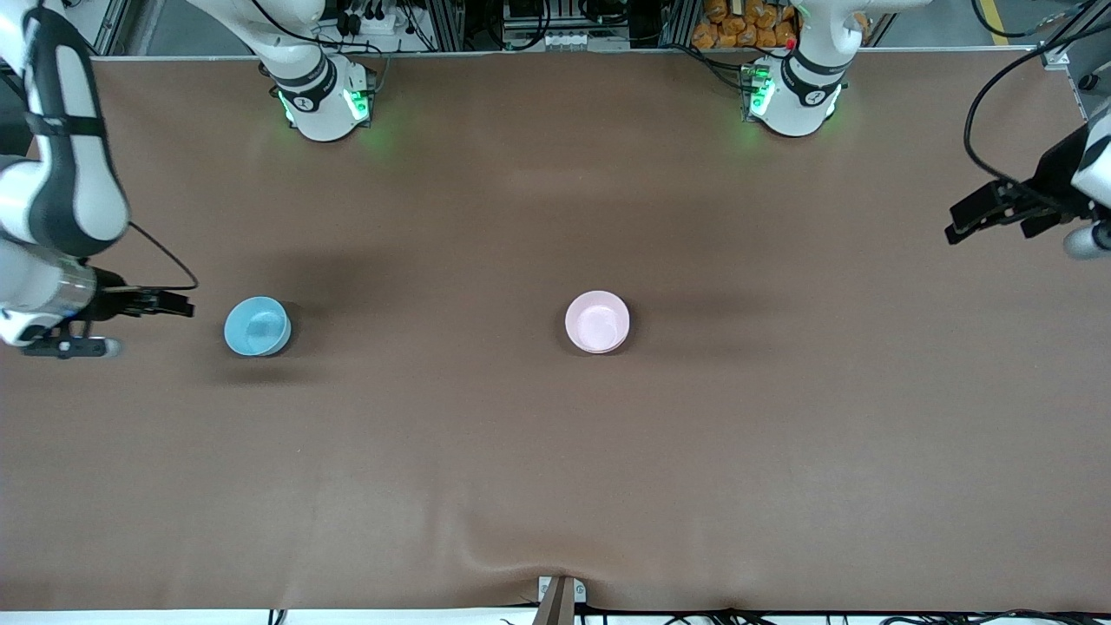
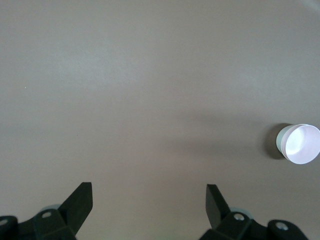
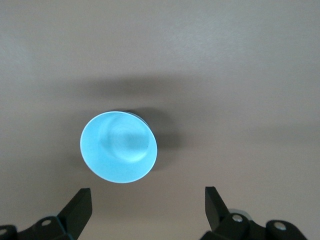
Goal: Stack pink and blue bowls on white bowl
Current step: 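Withdraw the left gripper while the right gripper reaches the blue bowl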
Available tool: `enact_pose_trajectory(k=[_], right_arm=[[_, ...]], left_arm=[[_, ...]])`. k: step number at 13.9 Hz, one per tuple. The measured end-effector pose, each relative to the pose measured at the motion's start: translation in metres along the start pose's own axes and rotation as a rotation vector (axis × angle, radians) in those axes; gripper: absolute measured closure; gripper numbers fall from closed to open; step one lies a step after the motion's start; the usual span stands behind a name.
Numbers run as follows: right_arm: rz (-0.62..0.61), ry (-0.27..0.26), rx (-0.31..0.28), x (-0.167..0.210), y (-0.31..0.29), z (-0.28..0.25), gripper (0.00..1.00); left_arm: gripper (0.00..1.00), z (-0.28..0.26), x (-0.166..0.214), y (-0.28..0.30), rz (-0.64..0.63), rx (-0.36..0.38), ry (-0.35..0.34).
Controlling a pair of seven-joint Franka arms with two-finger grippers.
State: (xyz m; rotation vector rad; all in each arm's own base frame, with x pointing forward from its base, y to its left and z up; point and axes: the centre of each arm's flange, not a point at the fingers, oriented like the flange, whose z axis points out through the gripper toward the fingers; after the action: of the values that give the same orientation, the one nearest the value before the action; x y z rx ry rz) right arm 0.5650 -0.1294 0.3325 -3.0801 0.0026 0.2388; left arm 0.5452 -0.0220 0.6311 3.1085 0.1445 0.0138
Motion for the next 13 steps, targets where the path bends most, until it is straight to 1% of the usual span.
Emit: enact_pose_trajectory(k=[2,4,5,8,9,10,11,12,13], right_arm=[[-0.021,0.011,-0.003,-0.002,-0.001,0.033,0.00],[-0.062,0.030,-0.009,-0.002,0.001,0.063,0.04],[-0.082,0.033,-0.010,-0.002,0.002,0.076,0.04],[-0.098,0.030,-0.003,-0.003,0.017,0.102,0.31],[-0.092,0.030,0.005,-0.003,0.019,0.107,0.31],[-0.086,0.033,0.016,-0.003,0.019,0.111,0.39],[-0.079,0.035,0.028,-0.002,0.017,0.114,0.42],[-0.076,0.036,0.036,-0.002,0.016,0.115,0.42],[-0.076,0.036,0.040,-0.002,0.014,0.116,0.46]], left_arm=[[0.00,-0.008,-0.010,0.003,0.012,-0.001,0.010],[0.00,-0.009,-0.016,0.003,0.015,-0.001,0.009],[0.00,-0.008,-0.019,0.002,0.016,-0.001,0.006],[0.00,-0.008,-0.024,0.001,0.018,0.000,0.005],[0.00,-0.009,-0.025,0.001,0.019,0.000,0.006],[0.00,-0.009,-0.026,0.001,0.020,-0.001,0.006],[0.00,-0.009,-0.026,0.001,0.020,-0.001,0.006],[0.00,-0.009,-0.026,0.001,0.020,0.000,0.006],[0.00,-0.008,-0.026,0.001,0.020,0.000,0.004]])
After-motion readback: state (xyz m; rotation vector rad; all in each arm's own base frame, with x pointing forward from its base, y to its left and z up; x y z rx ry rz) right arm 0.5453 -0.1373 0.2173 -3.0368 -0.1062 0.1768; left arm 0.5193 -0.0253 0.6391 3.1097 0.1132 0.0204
